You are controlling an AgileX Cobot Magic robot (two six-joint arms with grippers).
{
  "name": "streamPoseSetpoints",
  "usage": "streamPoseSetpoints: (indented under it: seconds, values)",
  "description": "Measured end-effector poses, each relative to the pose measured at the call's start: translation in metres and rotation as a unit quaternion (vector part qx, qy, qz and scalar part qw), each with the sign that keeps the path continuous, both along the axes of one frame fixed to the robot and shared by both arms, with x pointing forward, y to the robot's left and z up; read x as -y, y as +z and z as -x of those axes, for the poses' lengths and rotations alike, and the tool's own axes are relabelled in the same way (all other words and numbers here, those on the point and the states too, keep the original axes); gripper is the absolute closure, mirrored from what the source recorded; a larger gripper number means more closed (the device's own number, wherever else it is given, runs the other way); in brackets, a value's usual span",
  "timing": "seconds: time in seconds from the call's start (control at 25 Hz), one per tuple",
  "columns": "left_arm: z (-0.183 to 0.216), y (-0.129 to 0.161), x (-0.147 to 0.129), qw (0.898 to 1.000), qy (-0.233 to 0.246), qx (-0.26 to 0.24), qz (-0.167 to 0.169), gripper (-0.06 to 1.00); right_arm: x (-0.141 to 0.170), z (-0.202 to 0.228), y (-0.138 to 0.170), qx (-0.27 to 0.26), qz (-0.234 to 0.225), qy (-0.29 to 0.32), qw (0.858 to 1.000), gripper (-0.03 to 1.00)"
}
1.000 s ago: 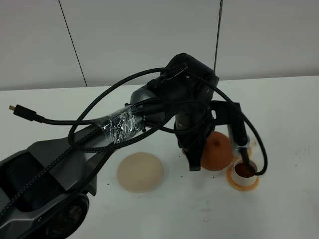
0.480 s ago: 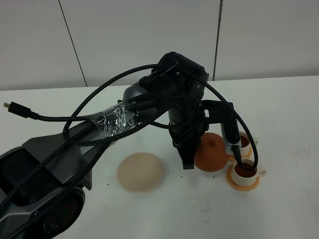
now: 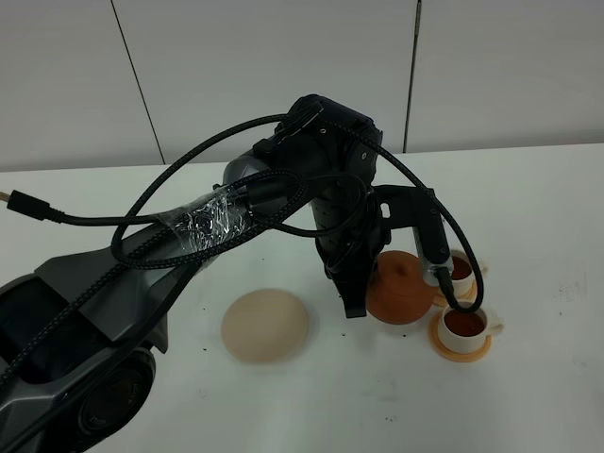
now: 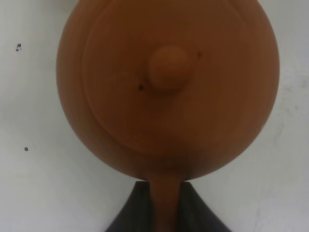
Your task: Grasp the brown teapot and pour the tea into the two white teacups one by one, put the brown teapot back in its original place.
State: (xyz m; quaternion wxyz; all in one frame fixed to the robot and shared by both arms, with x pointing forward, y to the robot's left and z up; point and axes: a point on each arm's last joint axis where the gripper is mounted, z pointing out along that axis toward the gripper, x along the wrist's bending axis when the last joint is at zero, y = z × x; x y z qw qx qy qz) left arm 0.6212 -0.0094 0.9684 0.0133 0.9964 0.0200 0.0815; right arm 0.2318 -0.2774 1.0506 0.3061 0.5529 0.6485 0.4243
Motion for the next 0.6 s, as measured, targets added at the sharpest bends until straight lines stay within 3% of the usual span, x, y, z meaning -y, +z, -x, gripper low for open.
streamPoseSetpoints:
  seconds: [0.16,0.28,0.48,0.6]
  values:
    - [0.000,0.000,0.000,0.999,0.046,-0.001,0.008,0.78,0.000,0.000,0.000,0.000,0.000,0.000,1.000,0.70]
    - [-0.001,0.005,-0.002,0.994,0.105,0.000,0.022,0.78,0.000,0.000,0.000,0.000,0.000,0.000,1.000,0.70]
    - [-0.003,0.030,-0.017,0.978,0.202,0.011,0.052,0.78,0.000,0.000,0.000,0.000,0.000,0.000,1.000,0.70]
    - [0.001,0.037,-0.027,0.961,0.270,0.011,0.056,0.78,0.000,0.000,0.000,0.000,0.000,0.000,1.000,0.70]
